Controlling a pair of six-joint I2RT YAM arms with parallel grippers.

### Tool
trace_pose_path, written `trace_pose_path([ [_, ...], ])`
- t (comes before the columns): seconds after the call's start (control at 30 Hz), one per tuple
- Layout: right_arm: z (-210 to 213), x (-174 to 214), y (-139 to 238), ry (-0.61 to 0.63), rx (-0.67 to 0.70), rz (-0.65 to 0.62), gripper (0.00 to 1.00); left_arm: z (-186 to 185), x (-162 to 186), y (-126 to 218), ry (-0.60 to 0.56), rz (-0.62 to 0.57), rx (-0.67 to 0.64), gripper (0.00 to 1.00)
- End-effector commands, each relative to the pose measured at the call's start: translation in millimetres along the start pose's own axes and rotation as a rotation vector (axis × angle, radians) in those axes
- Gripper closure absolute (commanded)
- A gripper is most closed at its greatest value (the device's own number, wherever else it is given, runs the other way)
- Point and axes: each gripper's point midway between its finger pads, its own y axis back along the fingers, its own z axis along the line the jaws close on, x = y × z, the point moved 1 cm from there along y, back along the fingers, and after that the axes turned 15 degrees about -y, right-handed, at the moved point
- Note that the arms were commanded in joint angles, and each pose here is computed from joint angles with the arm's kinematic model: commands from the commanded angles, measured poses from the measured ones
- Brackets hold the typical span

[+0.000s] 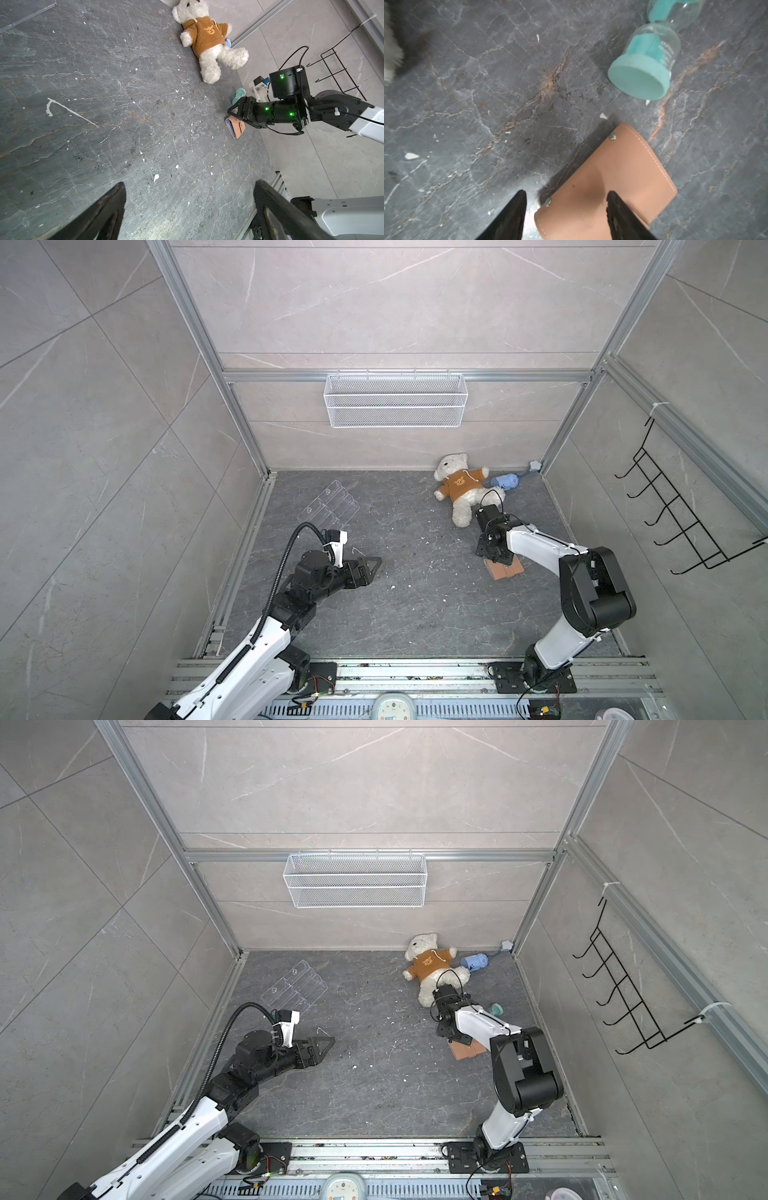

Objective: Take the credit cards out of the card holder

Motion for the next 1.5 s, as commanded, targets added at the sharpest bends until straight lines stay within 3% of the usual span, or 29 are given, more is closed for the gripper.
trace_pose_path([
  [0.0, -4, 9, -11, 0.028, 0.040, 0.010, 0.38, 1, -2, 1, 0.001, -0.007, -0.011, 0.03],
  [0.37, -17, 28, -14, 0.056, 0.070, 0.028, 0.49, 1, -1, -1, 0.000, 0.002, -0.012, 0.03],
  [0.63, -20, 38, -6, 0.073, 0.060, 0.031, 0.69, 2, 1, -1, 0.001, 0.011, -0.014, 0.04],
  [0.87, -22, 49, 0, 0.090, 0.050, 0.044, 0.77, 2, 3, -1, 0.004, 0.017, -0.014, 0.04],
  [0.93, -24, 51, 2, 0.090, 0.046, 0.044, 0.76, 2, 4, -1, 0.007, 0.020, -0.015, 0.03],
  [1.27, -24, 51, 19, 0.096, 0.040, 0.019, 0.49, 5, 8, -3, 0.012, 0.033, -0.020, 0.03],
  [1.47, -31, 53, 18, 0.097, 0.077, 0.006, 0.46, 5, 8, -4, 0.016, 0.037, -0.020, 0.03],
])
